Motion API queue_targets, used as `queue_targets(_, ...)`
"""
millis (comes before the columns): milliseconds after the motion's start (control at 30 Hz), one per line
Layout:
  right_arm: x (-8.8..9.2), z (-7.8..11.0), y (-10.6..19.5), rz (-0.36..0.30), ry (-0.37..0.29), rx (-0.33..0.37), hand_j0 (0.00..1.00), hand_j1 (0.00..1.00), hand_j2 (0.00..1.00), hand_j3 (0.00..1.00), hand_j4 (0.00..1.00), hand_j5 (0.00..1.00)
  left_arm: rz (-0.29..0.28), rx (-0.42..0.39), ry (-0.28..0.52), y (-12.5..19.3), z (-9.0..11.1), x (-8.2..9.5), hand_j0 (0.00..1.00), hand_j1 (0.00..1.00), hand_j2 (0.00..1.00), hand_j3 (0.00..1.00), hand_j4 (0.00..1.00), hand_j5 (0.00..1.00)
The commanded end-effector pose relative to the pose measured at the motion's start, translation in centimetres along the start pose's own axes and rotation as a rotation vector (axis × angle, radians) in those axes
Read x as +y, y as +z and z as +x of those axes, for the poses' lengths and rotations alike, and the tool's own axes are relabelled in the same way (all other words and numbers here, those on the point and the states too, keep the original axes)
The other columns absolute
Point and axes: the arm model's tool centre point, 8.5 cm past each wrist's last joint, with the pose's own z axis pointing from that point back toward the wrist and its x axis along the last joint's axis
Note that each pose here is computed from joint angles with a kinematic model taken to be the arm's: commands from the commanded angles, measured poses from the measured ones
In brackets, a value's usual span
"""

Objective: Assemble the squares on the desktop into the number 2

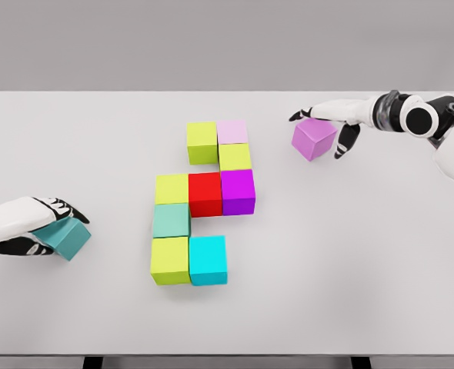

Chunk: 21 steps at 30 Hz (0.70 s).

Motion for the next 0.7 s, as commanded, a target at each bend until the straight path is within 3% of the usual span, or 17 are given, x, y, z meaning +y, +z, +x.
queue_targets(0, 0.0, -0.1, 0.0, 0.000, -0.004, 0.002, 1.00, 1.00, 1.00, 1.00, 1.00, 1.00, -0.010, -0.002, -0.004, 0.0, 0.0, -0.2, 0.52, 0.52, 0.52, 0.52, 0.52, 0.52)
queue_targets(467, -0.8, 0.7, -0.5, -0.006, 0.026, 0.002, 0.96, 0.96, 0.96, 0.96, 0.96, 0.96, -0.015, -0.002, -0.007, 0.0, 0.2, -0.1, 0.36, 0.36, 0.36, 0.36, 0.36, 0.36)
queue_targets(667, -0.8, 0.8, -0.5, -0.006, 0.029, 0.000, 0.89, 0.89, 0.89, 0.89, 0.89, 0.89, 0.031, -0.011, -0.043, 0.0, 0.8, 2.3, 0.34, 0.34, 0.34, 0.34, 0.34, 0.34)
